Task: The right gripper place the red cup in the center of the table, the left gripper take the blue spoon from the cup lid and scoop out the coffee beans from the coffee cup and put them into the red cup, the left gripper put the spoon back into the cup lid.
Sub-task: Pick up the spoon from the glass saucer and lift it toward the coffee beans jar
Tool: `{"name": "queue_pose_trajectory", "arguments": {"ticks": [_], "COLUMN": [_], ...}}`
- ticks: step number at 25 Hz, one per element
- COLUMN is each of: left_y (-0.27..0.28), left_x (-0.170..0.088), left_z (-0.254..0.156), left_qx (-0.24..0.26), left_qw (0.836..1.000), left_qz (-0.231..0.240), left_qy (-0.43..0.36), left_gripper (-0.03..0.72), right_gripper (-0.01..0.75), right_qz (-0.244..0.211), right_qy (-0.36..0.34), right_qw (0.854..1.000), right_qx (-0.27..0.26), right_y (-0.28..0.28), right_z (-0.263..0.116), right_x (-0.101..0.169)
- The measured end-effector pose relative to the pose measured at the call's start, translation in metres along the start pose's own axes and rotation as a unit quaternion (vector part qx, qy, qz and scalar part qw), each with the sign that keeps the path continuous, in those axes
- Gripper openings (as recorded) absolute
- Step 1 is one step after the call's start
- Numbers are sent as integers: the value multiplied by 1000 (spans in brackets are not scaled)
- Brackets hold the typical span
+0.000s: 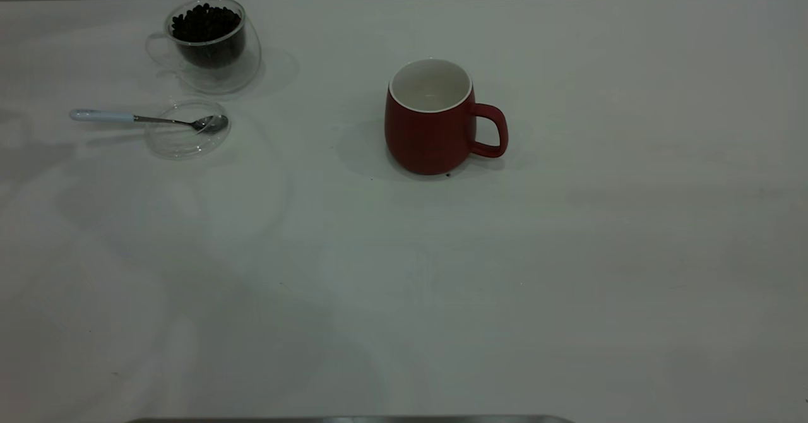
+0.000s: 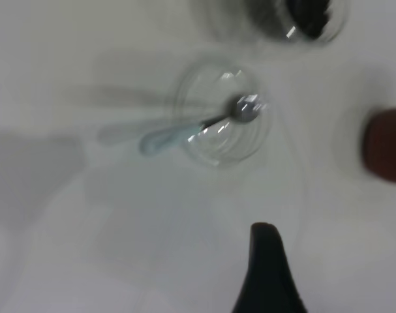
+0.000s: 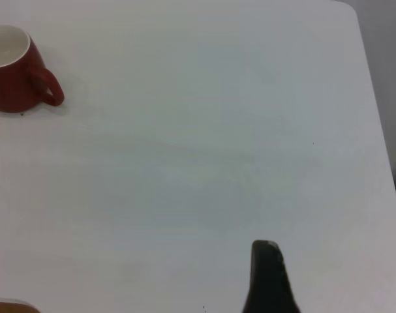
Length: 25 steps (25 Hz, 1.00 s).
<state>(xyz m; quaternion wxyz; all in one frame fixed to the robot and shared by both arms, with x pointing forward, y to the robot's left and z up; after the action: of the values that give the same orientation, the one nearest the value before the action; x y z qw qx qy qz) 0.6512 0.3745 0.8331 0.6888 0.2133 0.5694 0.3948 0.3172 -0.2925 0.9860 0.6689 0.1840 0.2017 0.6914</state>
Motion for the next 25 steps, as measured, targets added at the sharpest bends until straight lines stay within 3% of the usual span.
{"name": "queue_pose_trajectory", "arguments": {"ticks": [5,13,20,25], "left_y": [-38,-72,-94,-107], "left_x": [30,62,78,74], "left_z": [-17,-18,-20,-15], "left_qx": [35,51,56,32], "left_qw": [999,998,997,996], "left_qz": [-17,-27,-46,-86], "left_qy": [10,7,18,22], "left_gripper": [586,586,586,586], "right_gripper": [546,546,546,546], "right_qz": [0,0,0,0], "right_qy": [0,0,0,0], "right_qw": [1000,1000,1000,1000], "right_qx": [0,0,0,0], "right_y": [0,0,0,0], "right_z": [0,0,0,0], "right_x": [0,0,0,0]}}
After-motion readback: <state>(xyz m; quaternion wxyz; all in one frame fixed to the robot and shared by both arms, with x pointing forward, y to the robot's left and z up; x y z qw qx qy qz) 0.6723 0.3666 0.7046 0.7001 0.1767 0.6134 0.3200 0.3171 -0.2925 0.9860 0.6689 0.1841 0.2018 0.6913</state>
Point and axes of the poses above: a point on each arm's last joint axis where the gripper is mounted, y pointing back along that axis away from the gripper, x along the wrist's bending axis when the last joint is at zero, z = x × y, the point moved 10 cm from there along -y, pointing out along that axis toward the gripper, and after that the axes turned 3 degrees about -y, right-handed, at the moved point
